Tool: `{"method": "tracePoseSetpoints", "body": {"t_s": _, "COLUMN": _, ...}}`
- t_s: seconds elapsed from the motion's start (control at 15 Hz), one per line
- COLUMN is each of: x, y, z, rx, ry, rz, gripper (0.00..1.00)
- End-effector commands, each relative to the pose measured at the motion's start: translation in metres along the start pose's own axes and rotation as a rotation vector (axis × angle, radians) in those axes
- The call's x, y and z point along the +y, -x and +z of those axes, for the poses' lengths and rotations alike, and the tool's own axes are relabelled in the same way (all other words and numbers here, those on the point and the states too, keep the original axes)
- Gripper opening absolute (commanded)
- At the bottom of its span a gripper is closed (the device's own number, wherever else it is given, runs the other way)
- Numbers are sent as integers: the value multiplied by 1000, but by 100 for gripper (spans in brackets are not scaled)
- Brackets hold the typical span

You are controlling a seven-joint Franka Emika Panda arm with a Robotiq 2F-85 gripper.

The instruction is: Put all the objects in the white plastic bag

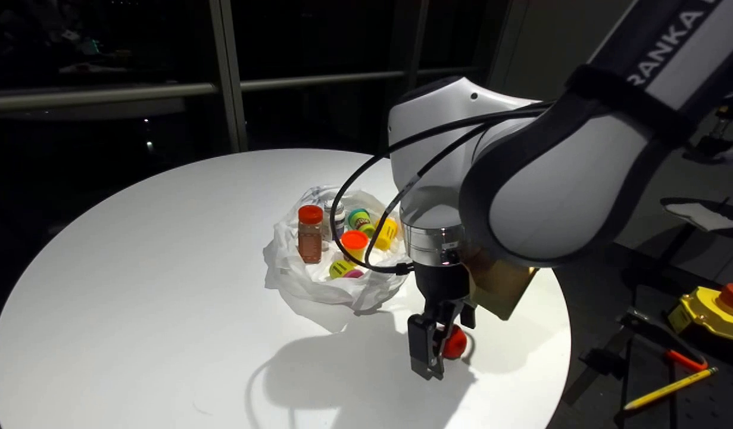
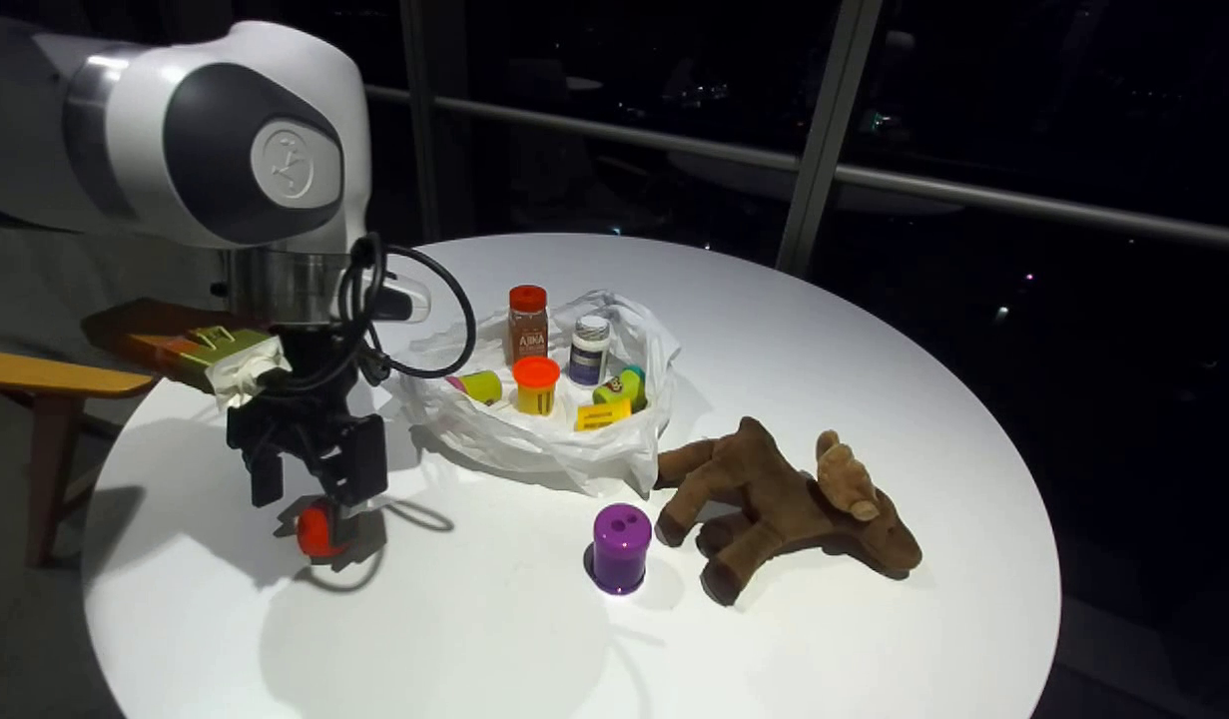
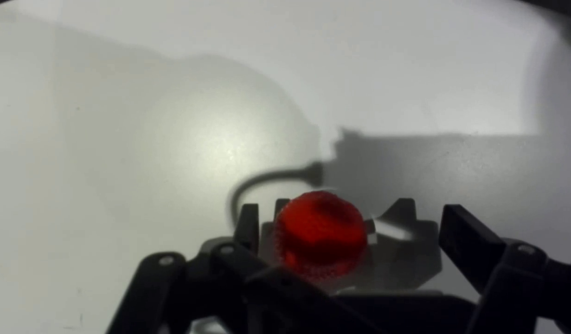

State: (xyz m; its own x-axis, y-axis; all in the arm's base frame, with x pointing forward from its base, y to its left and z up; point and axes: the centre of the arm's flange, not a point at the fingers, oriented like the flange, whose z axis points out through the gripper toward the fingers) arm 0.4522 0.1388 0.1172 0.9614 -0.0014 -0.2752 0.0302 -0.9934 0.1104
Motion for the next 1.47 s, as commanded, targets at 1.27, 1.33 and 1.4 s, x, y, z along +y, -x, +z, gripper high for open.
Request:
{"method": "tracePoseSetpoints", "body": {"t_s": 1.27, "x": 32, "y": -27, "z": -55, "rx": 41, "ry": -7, "rz": 78, "gripper": 25}}
{"method": "tracePoseSetpoints", "body": {"t_s": 1.33, "x": 31, "y": -30, "z": -77, "rx": 95, "ry": -10, "rz": 81, "gripper": 25}}
{"method": "tracePoseSetpoints", "body": {"t_s": 1.4, "x": 30, "y": -35, "z": -97, "rx": 138, "ry": -19, "rz": 88, "gripper": 25}}
